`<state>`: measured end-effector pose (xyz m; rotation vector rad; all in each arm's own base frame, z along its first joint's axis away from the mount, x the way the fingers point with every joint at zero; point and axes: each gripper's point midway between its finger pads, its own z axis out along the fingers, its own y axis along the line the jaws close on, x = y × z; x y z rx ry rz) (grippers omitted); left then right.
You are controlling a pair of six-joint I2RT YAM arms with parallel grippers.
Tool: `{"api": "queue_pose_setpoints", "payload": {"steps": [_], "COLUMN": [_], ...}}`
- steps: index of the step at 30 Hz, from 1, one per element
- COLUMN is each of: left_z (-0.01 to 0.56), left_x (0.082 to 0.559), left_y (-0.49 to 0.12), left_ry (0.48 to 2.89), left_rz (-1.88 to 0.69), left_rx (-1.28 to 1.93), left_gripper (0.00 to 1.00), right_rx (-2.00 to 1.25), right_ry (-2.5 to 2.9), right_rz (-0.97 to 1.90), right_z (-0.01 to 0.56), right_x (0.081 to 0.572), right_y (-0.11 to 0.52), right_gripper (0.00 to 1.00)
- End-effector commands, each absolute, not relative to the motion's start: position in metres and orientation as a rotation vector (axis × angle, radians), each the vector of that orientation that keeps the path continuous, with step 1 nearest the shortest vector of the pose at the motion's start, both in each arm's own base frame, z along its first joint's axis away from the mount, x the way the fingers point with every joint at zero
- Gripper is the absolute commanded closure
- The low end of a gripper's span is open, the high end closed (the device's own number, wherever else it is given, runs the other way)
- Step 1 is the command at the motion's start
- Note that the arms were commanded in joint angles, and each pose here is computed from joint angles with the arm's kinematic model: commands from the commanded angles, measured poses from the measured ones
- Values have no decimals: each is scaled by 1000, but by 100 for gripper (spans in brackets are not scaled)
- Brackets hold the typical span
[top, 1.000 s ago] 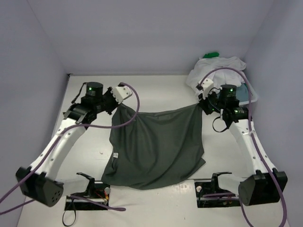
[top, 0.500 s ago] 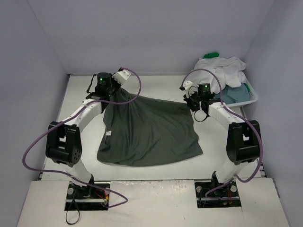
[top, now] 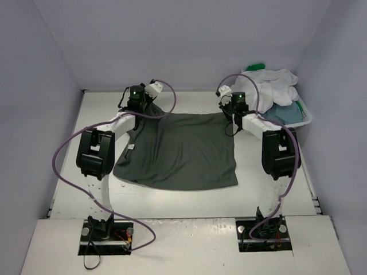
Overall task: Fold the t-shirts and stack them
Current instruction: Flatten out the crumpled T-shirt at the center of the board.
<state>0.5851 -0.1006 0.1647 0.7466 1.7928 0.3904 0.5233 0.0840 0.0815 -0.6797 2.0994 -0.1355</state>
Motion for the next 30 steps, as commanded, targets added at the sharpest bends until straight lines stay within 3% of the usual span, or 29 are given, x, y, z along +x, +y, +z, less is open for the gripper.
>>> {"api": "queue_pose_setpoints", "payload": {"steps": [1,5,9,14,17,22,27,30], "left_z": [240,280,319,360,343,268,190,168], "left_x": [600,585,559,488,429,330,259,241], "left_y": [-89,-82,-80,-86,-103,-107,-84,-73], "left_ry": [1655,1600,1565,1545,1593,1728,1823,1826], "left_rz": [461,464,434,306,145,3,24,76], "left_rx": [585,526,505,590,754,1046,1206,1278], "left_gripper": [44,18,17,17,17,17,17,17], "right_rx": [-489,-448,-485,-835,-1087,-1515,-1708,-1744], "right_ry": [2011,1981,1970,2037,2126,2114,2146,2141], "right_rz": [-249,-271,-209,96,254,121,92,103], "right_z": [127,151,174,184,165,103,60,56], "right_x": [553,536,505,420,354,256,212,204], "right_y": [76,72,76,116,136,147,149,157], "right_gripper": [69,60,59,60,61,61,61,60]}}
